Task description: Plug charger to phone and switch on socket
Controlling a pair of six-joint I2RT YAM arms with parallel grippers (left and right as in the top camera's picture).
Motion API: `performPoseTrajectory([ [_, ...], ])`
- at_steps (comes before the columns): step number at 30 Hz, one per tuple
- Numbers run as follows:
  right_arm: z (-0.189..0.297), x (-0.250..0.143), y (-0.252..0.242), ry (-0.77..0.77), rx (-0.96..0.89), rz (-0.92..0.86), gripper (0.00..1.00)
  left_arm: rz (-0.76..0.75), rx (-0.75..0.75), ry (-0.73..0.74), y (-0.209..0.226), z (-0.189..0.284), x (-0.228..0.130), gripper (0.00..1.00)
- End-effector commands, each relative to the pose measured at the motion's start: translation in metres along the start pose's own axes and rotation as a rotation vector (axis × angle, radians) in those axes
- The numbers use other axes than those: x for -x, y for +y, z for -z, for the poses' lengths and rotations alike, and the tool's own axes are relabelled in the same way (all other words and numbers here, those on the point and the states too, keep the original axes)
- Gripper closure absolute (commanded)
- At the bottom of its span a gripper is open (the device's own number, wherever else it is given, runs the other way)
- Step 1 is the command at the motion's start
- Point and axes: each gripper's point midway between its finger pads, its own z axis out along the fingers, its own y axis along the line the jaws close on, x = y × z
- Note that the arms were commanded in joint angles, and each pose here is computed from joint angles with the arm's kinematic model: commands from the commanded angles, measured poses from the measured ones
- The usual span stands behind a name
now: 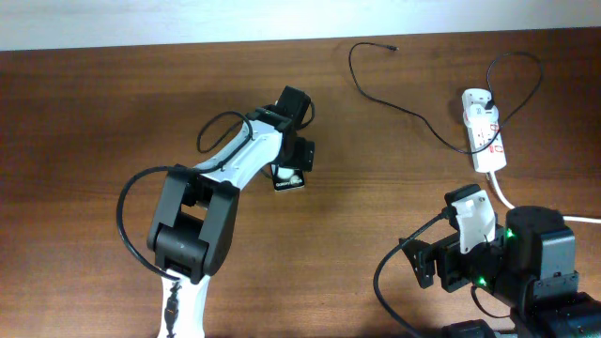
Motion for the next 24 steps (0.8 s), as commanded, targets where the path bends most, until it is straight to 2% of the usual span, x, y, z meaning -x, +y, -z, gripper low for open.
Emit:
performPoseTrajectory([
  [1,-0.001,-0.001,-0.001,0.001,-0.006,-0.001,0.01,0.301,0.032,0.077,0.005,-0.006,-0.021,0.01],
  [3,-0.001,-0.001,-0.001,0.001,-0.006,-0.001,0.01,0.464,-0.012,0.155,-0.006,-0.004,-0.035,0.01],
  [5,-0.001,-0.001,-0.001,0.001,-0.006,-0.001,0.01,0.513,-0.053,0.181,-0.014,-0.003,-0.037,0.01],
  [8,-0.001,-0.001,-0.001,0.001,-0.006,-0.001,0.01,0.511,-0.037,0.19,-0.011,-0.003,-0.04,0.01],
  [10,-0.001,-0.001,-0.001,0.001,-0.006,-0.001,0.01,0.462,0.005,0.16,-0.003,-0.004,-0.038,0.01],
  [13,-0.001,-0.001,-0.001,0.001,-0.006,-0.001,0.01,0.339,-0.023,0.113,-0.005,-0.005,-0.026,0.01],
  [17,-0.001,-0.001,-0.001,0.001,-0.006,-0.001,0.01,0.341,-0.005,0.08,-0.001,-0.006,-0.019,0.02],
  [20,-0.001,-0.001,-0.001,0.001,-0.006,-0.001,0.01,0.356,0.014,0.072,0.009,-0.007,-0.016,0.08],
  [24,-0.001,-0.001,-0.001,0.001,-0.006,-0.001,0.01,0.351,0.006,0.073,0.015,-0.008,-0.014,0.08],
])
